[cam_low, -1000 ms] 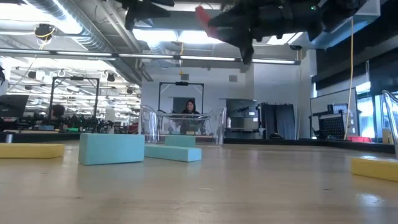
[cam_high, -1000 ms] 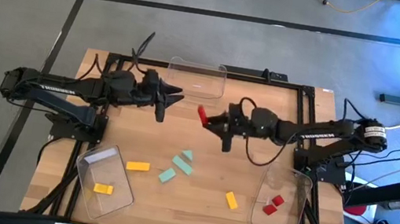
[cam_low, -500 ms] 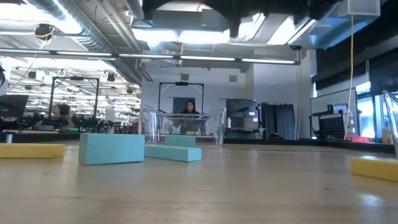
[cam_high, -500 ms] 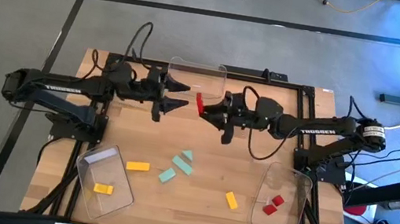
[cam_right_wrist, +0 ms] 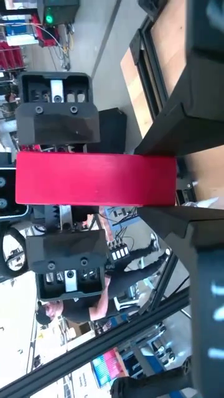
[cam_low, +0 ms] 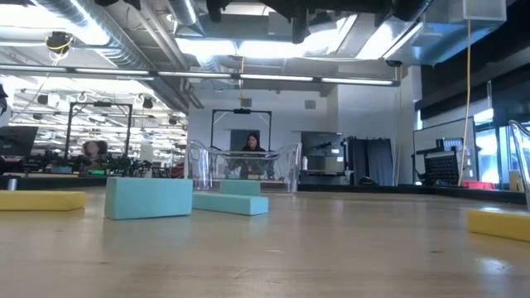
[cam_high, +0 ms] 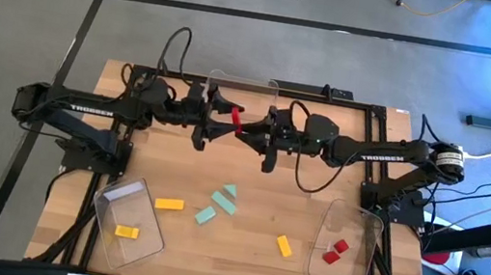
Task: Sort & place blocks by color
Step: Put the red block into the right transparent bin
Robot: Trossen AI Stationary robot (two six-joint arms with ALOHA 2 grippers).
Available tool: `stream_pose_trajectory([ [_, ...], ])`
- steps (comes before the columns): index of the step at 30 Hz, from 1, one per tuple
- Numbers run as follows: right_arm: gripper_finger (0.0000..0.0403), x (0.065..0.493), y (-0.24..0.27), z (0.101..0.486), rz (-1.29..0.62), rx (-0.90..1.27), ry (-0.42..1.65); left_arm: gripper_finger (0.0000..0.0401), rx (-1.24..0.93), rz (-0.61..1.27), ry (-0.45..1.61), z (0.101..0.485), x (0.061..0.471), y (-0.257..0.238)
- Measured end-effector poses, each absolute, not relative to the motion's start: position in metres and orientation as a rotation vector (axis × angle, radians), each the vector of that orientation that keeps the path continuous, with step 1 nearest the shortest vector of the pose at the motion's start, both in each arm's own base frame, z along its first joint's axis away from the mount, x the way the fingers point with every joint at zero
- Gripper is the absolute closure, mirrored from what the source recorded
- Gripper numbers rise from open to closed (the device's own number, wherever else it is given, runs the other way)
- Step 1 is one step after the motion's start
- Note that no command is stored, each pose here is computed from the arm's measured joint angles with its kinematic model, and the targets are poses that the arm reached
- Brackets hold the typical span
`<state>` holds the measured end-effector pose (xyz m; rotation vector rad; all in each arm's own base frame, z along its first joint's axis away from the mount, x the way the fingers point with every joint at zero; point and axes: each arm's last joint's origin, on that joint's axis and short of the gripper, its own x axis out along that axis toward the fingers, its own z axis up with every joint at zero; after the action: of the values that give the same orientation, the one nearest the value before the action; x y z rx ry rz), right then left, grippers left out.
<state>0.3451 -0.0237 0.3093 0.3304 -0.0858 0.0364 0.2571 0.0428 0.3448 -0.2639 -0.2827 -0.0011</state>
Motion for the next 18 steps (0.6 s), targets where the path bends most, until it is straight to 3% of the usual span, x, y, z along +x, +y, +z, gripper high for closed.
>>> stream_pose_trajectory([
  [5,0.0298,0.3451,-0.0238,0.3090,0.035,0.323,-0.082,0.0178,-0.303,0.028,-0.290,0.3451,0.2567,0.0438],
  [12,0.0298,0.3451,-0.0245,0.3086,0.028,0.306,-0.080,0.0306,-0.323,0.039,-0.273,0.3431,0.2574,0.0440],
  [15,0.0294,0.3450,-0.0245,0.3085,0.028,0.302,-0.080,0.0307,-0.321,0.040,-0.273,0.3431,0.2573,0.0446],
  [18,0.0260,0.3450,-0.0246,0.3086,0.025,0.303,-0.081,0.0307,-0.320,0.044,-0.268,0.3426,0.2570,0.0470],
])
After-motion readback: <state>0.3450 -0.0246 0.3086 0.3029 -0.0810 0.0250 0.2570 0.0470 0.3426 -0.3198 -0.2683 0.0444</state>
